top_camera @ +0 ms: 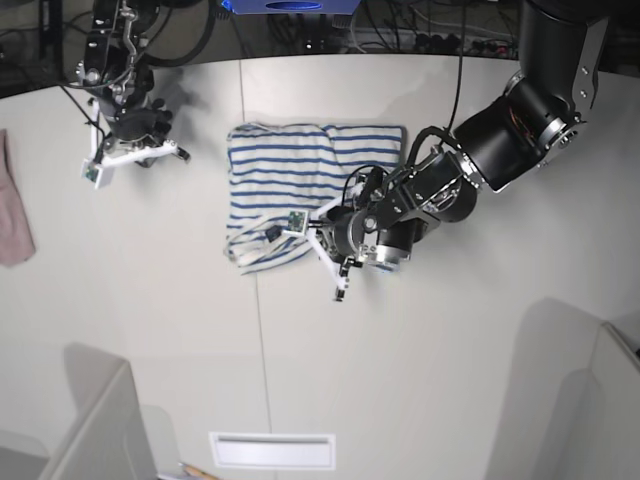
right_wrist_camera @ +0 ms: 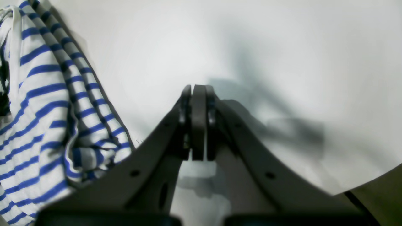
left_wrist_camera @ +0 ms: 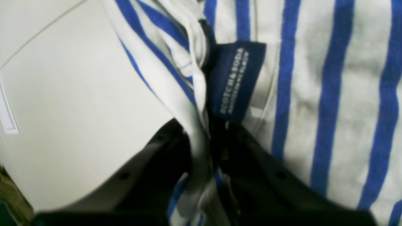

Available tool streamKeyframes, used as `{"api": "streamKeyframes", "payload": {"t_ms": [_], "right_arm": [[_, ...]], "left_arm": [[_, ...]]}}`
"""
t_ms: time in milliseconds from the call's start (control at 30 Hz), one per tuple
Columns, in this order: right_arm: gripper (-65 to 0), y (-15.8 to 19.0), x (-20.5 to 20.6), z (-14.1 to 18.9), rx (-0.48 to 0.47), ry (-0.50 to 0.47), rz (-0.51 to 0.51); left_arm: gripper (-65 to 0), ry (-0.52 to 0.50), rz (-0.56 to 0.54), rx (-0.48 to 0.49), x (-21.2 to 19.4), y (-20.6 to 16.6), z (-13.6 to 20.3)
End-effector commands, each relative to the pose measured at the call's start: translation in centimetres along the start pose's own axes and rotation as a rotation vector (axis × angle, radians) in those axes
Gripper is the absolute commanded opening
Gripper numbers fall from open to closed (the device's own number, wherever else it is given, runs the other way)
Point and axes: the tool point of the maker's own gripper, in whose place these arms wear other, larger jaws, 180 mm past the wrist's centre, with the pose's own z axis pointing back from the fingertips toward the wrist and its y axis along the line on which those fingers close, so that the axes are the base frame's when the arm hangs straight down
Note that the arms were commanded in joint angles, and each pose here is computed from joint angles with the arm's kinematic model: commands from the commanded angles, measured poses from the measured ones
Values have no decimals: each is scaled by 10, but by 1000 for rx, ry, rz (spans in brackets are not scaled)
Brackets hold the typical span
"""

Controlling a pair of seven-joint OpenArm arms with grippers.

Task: Fold the T-shirt properly
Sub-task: 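Drag the collar edge with the left gripper to square the folded shirt, then release the collar and raise the left gripper away from the shirt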

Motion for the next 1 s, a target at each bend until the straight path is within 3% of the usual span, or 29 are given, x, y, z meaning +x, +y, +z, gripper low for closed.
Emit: {"api": "streamKeyframes", "payload": {"t_ms": [0, 33, 233, 333, 400, 500, 633, 700, 767, 900, 967], "right_arm": [[-650, 2, 9, 2, 7, -33, 8], [-650, 2, 9, 2, 8, -32, 9], [-650, 4, 8, 2, 12, -32, 11], [-650, 4, 8, 2, 13, -33, 12], [-650, 4, 8, 2, 13, -31, 12], [-650, 4, 7, 2, 12, -28, 12], [-650, 1, 10, 2, 5, -36, 17], [-650, 0, 10, 3, 4, -39, 21], [-650, 0, 10, 3, 2, -39, 24], [-650, -6, 19, 4, -8, -76, 61], [-650, -15, 24, 6, -21, -115, 109]], "left_arm": [[-650, 25, -9, 54, -5, 23, 8], [-650, 30, -8, 60, -6, 27, 9], [-318, 15, -18, 99, 2, 46, 16], [-201, -8, -27, 116, 18, 54, 17], [-156, -20, -27, 132, 24, 61, 20], [-137, -69, 31, 231, 29, 97, 45], [-142, -122, 115, 365, 25, 138, 82], [-169, -125, 165, 403, 14, 139, 94], [-296, -89, 219, 445, -8, 133, 111], [-650, -74, 292, 498, -36, 103, 137], [-650, -63, 335, 509, -50, 82, 147]]}}
